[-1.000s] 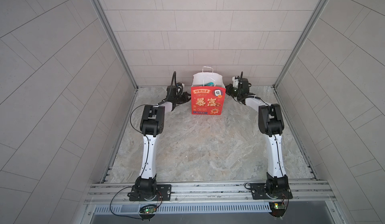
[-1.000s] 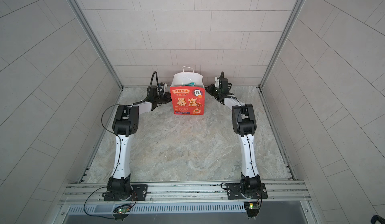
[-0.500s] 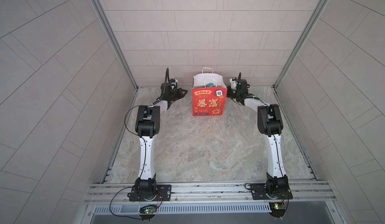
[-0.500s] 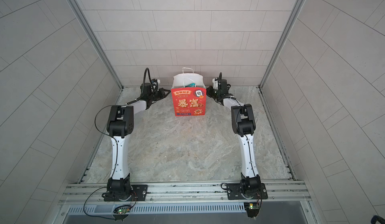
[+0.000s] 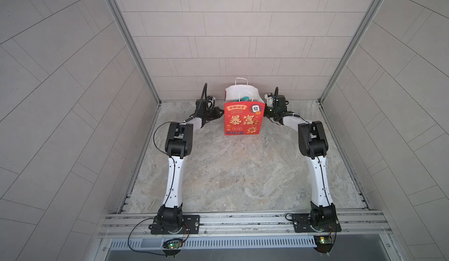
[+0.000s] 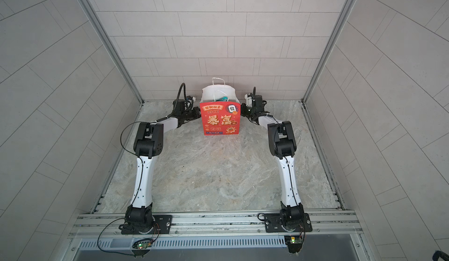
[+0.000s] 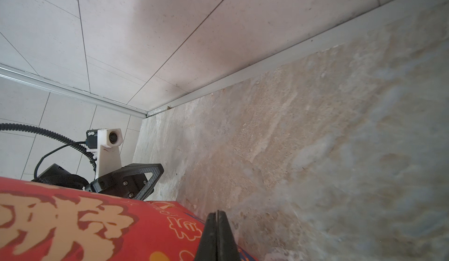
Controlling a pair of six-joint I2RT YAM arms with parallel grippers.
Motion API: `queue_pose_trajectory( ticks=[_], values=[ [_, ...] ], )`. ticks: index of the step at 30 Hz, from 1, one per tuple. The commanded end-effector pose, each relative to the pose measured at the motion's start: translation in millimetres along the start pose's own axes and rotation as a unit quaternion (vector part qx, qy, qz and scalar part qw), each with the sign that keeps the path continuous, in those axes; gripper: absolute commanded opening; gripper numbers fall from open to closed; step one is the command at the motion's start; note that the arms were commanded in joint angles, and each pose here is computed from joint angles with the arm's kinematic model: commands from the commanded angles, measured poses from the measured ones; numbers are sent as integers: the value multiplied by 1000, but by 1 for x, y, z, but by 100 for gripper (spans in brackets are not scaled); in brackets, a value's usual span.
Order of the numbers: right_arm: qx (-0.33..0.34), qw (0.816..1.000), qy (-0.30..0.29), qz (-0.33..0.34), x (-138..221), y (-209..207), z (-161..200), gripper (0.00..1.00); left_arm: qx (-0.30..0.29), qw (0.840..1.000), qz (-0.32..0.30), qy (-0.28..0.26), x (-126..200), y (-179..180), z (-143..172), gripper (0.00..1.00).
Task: Take the snacks out of the paper bag
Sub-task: Move the paper bag to the center of the table.
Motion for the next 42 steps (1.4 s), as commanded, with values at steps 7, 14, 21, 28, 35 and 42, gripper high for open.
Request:
queue_pose_trajectory(
  ticks=[7, 14, 21, 28, 35, 42],
  values=[
    [-5, 999, 27, -20, -11, 13, 36, 0, -62, 998, 25, 0, 4, -30, 4, 0],
    [-25, 999, -8, -37, 16, 21, 52, 0, -47, 998, 19, -30, 39, -45, 28, 0],
    [-46, 998, -23, -44, 55, 25, 90, 0, -37, 999, 7, -32, 68, -52, 57, 0],
    [-53, 997, -31, -45, 81, 32, 129, 0, -31, 999, -12, -28, 82, -48, 69, 0],
    [-57, 996, -1, -74, 87, 45, 168, 0, -13, 997, -34, -66, 107, -24, 49, 4],
    [-54, 996, -14, -63, 105, 45, 169, 0, -45, 994, -60, -75, 137, -43, 20, 7]
  ],
)
Point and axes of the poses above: each gripper's point midway between its finger pads, its own x axis back along the fingers, its own y axis along the line the jaws close on, z = x × y, the point moved 8 cm from there along x, back along the fingers, and after that the axes turned 7 degrees about -x, right-handed, at the moved point
